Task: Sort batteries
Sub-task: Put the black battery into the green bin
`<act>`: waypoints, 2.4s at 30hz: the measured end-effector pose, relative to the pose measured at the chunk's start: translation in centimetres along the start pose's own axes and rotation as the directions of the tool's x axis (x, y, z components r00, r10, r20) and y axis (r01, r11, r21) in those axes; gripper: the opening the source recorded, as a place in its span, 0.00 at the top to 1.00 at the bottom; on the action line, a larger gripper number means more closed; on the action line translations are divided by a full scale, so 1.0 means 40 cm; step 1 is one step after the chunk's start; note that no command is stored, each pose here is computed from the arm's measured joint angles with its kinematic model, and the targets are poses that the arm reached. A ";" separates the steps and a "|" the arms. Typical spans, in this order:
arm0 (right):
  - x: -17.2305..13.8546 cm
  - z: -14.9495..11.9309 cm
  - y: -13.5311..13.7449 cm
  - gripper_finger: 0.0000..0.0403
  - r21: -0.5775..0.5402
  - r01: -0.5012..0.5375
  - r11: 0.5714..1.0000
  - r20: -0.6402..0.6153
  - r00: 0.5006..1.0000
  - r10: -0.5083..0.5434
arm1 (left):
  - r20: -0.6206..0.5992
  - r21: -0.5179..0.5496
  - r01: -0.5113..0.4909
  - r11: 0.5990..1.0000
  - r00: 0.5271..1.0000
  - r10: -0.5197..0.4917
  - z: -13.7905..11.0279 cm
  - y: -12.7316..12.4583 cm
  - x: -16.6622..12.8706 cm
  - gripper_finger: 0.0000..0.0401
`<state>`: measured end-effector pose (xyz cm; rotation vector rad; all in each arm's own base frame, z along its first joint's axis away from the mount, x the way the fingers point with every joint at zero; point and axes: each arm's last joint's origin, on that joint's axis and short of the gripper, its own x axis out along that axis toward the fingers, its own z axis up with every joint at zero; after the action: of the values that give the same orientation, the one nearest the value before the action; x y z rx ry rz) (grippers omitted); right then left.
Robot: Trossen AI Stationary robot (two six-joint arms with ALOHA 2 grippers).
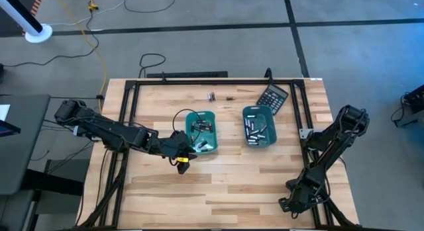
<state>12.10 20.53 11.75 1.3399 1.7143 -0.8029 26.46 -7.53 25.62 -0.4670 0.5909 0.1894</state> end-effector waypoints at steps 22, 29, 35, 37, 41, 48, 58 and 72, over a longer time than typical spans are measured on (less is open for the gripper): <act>0.000 -0.003 0.007 0.90 -0.006 -0.040 0.999 -0.010 0.999 0.040 | 0.000 0.007 -0.001 1.000 1.000 0.001 0.000 0.000 0.000 0.70; -0.001 -0.025 0.031 0.89 -0.080 -0.150 0.986 -0.102 0.985 0.141 | 0.000 0.007 -0.001 1.000 1.000 0.001 0.000 0.000 0.000 0.70; -0.010 -0.032 0.056 0.89 -0.120 -0.252 0.960 -0.141 0.962 0.235 | 0.001 0.008 -0.001 1.000 1.000 0.001 0.000 0.000 0.000 0.70; -0.013 -0.027 0.063 0.89 -0.128 -0.282 0.951 -0.121 0.956 0.267 | 0.000 0.008 -0.001 1.000 1.000 0.001 0.000 0.000 0.000 0.70; -0.029 -0.017 0.094 0.89 -0.185 -0.397 0.899 -0.105 0.918 0.383 | -0.018 0.009 0.019 1.000 1.000 -0.019 -0.001 -0.001 0.000 0.70; -0.073 -0.011 0.159 0.89 -0.369 -0.607 0.704 -0.147 0.786 0.601 | -0.103 0.062 0.019 0.998 0.995 -0.012 -0.017 0.007 -0.001 0.70; -0.129 0.042 0.224 0.89 -0.524 -0.575 0.629 -0.027 0.749 0.662 | -0.245 0.125 -0.048 0.991 0.966 0.078 -0.049 0.033 -0.008 0.70; -0.325 0.132 0.337 0.89 -0.590 -0.356 0.725 0.329 0.714 0.618 | -0.340 0.267 -0.068 0.961 0.927 0.160 -0.071 0.054 -0.017 0.70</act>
<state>27.82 13.20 20.55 1.0347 0.9474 -0.3102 23.84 -7.01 23.14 -0.2195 0.9908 0.1382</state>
